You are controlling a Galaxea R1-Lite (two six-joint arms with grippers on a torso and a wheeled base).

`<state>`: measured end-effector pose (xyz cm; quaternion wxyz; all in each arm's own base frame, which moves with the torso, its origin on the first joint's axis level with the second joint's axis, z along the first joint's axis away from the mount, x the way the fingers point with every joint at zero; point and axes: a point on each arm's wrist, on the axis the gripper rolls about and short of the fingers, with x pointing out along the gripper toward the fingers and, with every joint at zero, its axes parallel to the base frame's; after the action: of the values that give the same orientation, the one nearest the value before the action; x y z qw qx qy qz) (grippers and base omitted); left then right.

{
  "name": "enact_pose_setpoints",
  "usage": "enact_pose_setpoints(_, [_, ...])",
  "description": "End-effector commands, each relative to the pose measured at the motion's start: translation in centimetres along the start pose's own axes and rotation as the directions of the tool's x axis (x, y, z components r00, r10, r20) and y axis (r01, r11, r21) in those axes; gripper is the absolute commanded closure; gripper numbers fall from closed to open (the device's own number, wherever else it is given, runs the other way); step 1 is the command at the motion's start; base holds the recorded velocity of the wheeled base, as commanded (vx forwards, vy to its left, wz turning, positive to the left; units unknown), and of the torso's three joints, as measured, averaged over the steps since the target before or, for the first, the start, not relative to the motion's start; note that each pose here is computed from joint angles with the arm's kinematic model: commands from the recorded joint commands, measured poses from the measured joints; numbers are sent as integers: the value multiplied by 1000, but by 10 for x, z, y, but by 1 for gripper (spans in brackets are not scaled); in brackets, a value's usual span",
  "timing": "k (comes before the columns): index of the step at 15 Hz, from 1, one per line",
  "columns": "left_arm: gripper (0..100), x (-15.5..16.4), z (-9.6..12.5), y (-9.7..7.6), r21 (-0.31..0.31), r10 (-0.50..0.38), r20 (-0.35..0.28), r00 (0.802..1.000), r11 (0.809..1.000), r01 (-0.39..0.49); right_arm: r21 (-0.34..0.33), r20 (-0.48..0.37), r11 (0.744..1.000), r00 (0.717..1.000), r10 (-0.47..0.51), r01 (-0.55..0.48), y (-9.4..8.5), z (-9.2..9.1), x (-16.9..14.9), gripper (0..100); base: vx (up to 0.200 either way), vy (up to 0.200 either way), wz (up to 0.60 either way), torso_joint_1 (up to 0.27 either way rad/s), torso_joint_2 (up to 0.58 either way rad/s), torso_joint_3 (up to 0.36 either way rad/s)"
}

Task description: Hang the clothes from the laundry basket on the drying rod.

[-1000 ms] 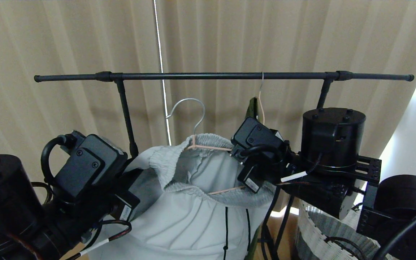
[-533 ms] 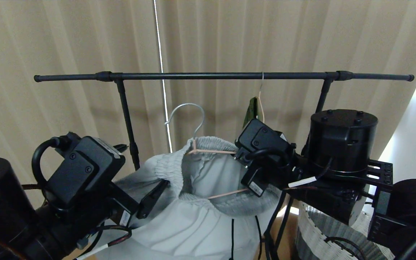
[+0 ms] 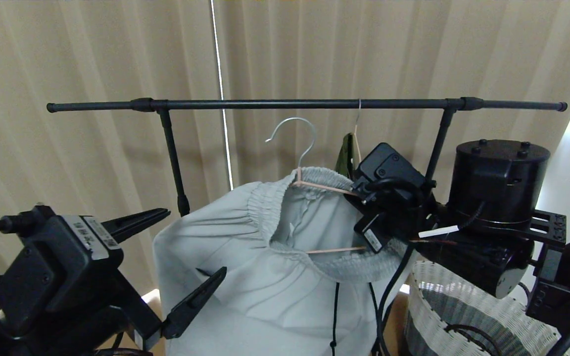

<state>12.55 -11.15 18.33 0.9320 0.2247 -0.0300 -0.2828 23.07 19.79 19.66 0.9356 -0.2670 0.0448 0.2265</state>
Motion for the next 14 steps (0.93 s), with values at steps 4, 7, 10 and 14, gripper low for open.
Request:
enact_pose_setpoints(4, [0,-7,1,-7,-12,-48,25,999,999,48,13,6,1000,1000,-18,18,-1,4,5,100,0,0,0,0,0,0])
enact_pose_setpoints(7, [0,7,6,-15,-78,-88,19,996,993,89,13,6,1000,1000,-14,14,1,5,9,100,0,0,0,0,0,0])
enact_pose_setpoints(10, [0,34,13,-22,-165,-97,-2,995,982,95,15,13,1000,1000,-13,13,3,8,15,100,0,0,0,0,0,0])
enact_pose_setpoints(14, [0,66,12,-31,-240,29,-107,994,969,-54,9,22,1000,1000,5,-5,9,11,13,100,0,0,0,0,0,0])
